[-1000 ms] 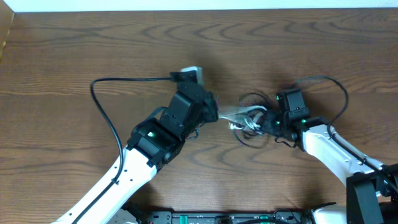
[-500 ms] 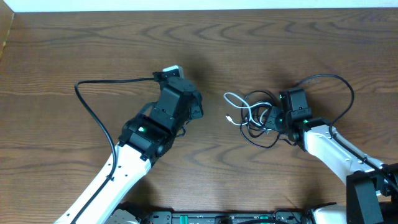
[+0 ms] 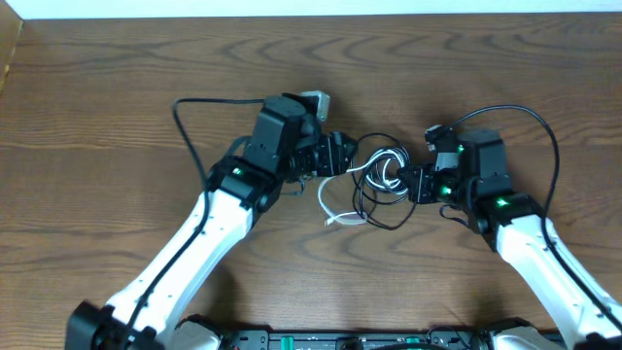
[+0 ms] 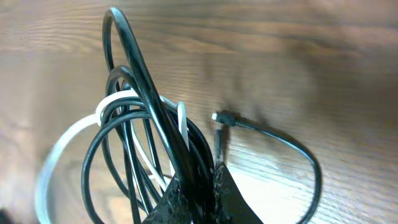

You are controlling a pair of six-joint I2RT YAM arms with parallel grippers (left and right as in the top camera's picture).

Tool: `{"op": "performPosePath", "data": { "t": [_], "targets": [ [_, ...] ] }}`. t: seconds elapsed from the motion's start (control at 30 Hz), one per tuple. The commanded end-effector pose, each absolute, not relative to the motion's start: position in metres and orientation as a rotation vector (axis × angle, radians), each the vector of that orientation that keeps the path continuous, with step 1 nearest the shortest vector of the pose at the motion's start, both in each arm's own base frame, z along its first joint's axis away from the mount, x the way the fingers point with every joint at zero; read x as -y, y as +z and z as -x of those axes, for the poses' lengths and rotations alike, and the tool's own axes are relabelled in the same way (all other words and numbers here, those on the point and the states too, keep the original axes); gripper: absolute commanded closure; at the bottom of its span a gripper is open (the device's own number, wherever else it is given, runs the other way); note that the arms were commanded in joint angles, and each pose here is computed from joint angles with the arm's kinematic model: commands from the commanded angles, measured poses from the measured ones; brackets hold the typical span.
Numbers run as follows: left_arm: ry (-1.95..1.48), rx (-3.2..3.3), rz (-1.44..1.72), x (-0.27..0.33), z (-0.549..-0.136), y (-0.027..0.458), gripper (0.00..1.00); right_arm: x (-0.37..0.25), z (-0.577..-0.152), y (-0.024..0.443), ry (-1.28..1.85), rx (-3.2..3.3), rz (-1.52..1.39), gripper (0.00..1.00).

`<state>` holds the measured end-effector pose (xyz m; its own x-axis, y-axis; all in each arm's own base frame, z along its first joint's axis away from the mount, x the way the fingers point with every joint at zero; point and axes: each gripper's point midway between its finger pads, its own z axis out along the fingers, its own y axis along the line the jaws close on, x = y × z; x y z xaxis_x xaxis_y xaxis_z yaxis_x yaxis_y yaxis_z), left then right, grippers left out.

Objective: Untangle cables

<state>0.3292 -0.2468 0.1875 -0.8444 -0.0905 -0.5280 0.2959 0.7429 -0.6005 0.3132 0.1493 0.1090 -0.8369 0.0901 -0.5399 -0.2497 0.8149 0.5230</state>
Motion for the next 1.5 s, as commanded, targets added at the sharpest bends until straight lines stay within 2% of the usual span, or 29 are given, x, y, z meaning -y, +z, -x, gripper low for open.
{"op": "performPosePath", "data": {
  "t": [0.0, 0.33, 0.47, 0.7, 0.73, 0.77, 0.8, 0.83, 1.3, 1.37, 1.4, 1.47],
  "targets": [
    [-1.111, -2.388, -0.284, 0.269, -0.324, 0.188, 0.41, -0.153, -0.312, 0.141, 0.88, -2.331, 0.222, 0.99],
    [-1.226, -2.369, -0.346, 0.284, -0.328, 0.178, 0.41, -0.155, -0.303, 0.166, 1.044, -2.246, 0.278, 0.99],
    [-1.301, -2.307, -0.459, 0.293, -0.32, 0.188, 0.41, -0.154, -0.302, 0.171, 1.077, -2.224, 0.29, 0.99],
    [-1.317, -2.302, -0.47, 0.295, -0.319, 0.188, 0.42, -0.158, -0.3, 0.177, 1.122, -2.192, 0.321, 0.99],
    [-1.32, -2.305, -0.47, 0.295, -0.319, 0.187, 0.48, -0.158, -0.3, 0.178, 1.122, -2.19, 0.322, 0.99],
    [-1.32, -2.308, -0.469, 0.295, -0.319, 0.186, 0.63, -0.158, -0.3, 0.178, 1.121, -2.189, 0.322, 0.99],
    [-1.32, -2.31, -0.469, 0.295, -0.319, 0.185, 0.81, -0.158, -0.301, 0.178, 1.121, -2.187, 0.323, 0.99],
    [-1.32, -2.312, -0.468, 0.295, -0.319, 0.184, 0.92, -0.158, -0.301, 0.178, 1.121, -2.186, 0.324, 0.99],
    [-1.405, -2.281, -0.559, 0.302, -0.306, 0.191, 0.92, -0.159, -0.3, 0.183, 1.158, -2.163, 0.335, 0.99],
    [-1.426, -2.278, -0.571, 0.303, -0.303, 0.192, 0.64, -0.159, -0.3, 0.184, 1.156, -2.16, 0.337, 0.99],
    [-1.428, -2.281, -0.571, 0.303, -0.303, 0.192, 0.59, -0.159, -0.3, 0.185, 1.156, -2.156, 0.339, 0.99],
    [-1.428, -2.283, -0.57, 0.303, -0.302, 0.191, 0.57, -0.159, -0.301, 0.185, 1.157, -2.154, 0.339, 0.99]
  ]
}}
